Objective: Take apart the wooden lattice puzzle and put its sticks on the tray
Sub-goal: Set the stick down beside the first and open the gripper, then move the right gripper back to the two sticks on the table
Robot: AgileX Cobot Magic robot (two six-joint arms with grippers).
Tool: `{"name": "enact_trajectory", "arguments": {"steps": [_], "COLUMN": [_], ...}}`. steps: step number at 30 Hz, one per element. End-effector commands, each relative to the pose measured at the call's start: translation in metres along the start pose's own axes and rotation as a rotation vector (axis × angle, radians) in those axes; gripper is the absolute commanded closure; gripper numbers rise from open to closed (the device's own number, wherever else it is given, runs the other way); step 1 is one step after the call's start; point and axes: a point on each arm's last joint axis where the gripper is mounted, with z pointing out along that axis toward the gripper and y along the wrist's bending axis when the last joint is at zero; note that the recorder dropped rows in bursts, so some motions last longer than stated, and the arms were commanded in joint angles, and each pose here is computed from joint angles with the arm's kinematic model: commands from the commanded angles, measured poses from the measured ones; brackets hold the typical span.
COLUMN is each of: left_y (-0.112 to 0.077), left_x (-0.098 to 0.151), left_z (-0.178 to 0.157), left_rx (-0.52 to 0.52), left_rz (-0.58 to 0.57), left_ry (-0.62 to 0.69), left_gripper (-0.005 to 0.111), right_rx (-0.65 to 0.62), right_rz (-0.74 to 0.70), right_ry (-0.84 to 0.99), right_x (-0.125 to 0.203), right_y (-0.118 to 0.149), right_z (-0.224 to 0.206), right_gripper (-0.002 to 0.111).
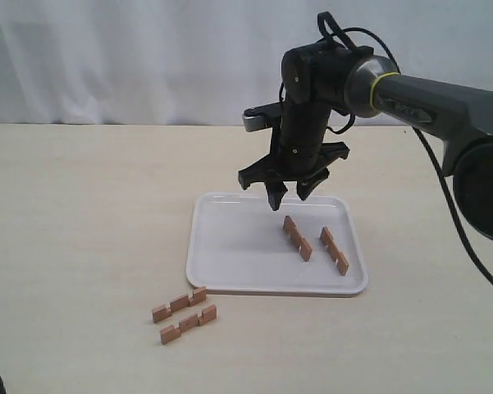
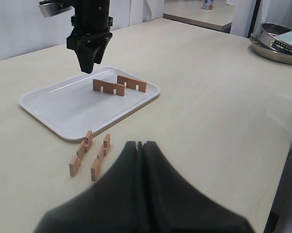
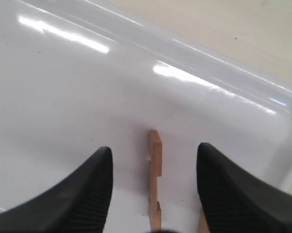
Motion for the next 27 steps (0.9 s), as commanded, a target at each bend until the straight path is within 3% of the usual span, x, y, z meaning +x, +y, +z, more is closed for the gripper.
{"name": "enact_trajectory", "arguments": {"steps": [1,9,16,27], "left_y": [0.0,0.0,0.0,0.0], "left_x": [0.0,0.0,0.0,0.0], "left_z": [0.0,0.0,0.0,0.0], "left_rx": [0.004,0.004,0.004,0.004], "left_rz": [-0.006,-0.006,-0.006,-0.006], "left_ry": [-0.005,-0.005,-0.005,-0.005], "left_gripper": [0.107,0.107,0.107,0.107], "right_rx": [-0.095,-0.362,-0.386,-0.39], "right_rz": [-0.106,-0.244,-0.517,-1.11], "right_ry": [-0.034,-0.089,-0.062,-0.003], "right_x": [0.001,0.009,0.041,0.096], "right_y": [0.008,0.031,0.058,0.138], "right_z": [-0.02,-0.043,-0.052,-0.05], "right_gripper": [0.058,0.058,0.058,0.066]}}
